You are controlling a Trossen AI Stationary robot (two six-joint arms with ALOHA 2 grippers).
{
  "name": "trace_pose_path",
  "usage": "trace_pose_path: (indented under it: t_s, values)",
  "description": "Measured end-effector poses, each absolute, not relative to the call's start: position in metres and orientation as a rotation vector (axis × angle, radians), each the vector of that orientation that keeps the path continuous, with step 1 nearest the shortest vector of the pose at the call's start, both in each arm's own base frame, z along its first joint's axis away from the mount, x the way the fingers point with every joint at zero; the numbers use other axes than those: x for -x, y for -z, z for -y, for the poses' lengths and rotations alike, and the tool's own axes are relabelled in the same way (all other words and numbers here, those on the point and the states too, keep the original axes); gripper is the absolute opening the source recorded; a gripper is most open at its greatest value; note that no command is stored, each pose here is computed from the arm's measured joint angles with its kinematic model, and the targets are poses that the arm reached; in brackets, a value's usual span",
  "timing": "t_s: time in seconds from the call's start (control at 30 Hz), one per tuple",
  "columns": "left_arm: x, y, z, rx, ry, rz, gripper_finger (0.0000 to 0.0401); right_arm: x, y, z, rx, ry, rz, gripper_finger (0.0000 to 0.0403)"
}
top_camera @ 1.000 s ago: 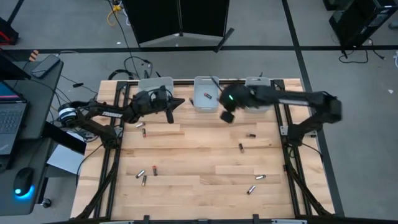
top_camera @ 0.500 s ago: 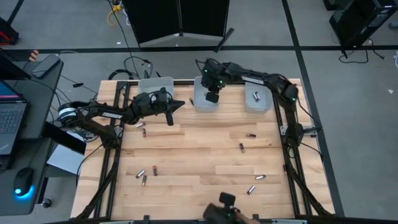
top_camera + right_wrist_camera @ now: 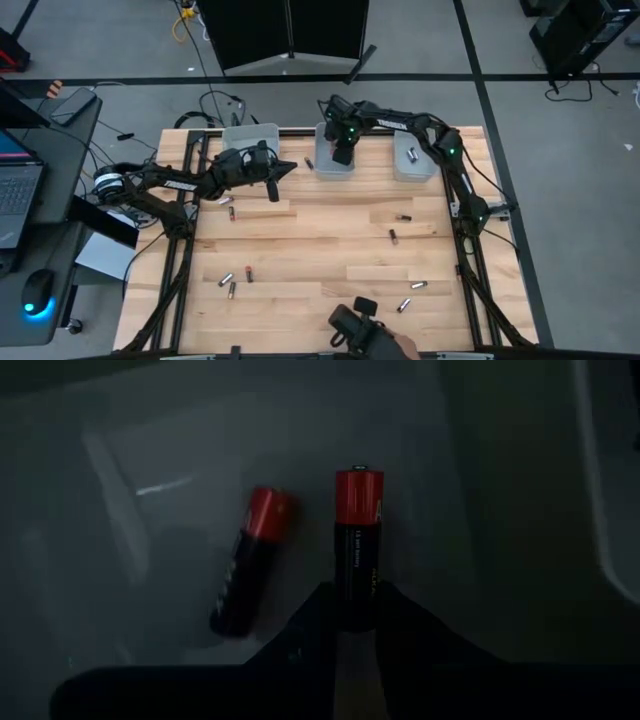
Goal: Sort batteries
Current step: Put the top right black orange battery into the middle bin
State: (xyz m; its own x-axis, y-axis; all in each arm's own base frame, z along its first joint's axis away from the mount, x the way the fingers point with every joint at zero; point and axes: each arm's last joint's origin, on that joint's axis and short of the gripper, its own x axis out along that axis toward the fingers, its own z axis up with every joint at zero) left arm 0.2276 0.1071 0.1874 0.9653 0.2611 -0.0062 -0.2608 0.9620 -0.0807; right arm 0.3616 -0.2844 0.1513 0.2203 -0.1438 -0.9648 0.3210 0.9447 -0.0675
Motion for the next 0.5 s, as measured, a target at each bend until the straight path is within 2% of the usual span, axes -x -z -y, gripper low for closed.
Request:
trace_pose_path:
  t_s: [0.2, 0.5]
  values:
    - [-0.2276, -0.1873, -0.1072, 0.081, -0.268, 0.004, 0.0005, -0.3637, -0.1515, 0.2868, -0.136, 0.326, -1.283, 0.006]
    - [-0.2276, -0.187, -0.1072, 0.082, -0.268, 0.001, 0.0005, -0.3652, -0.1568, 0.2831, -0.12, 0.319, -1.279, 0.0152]
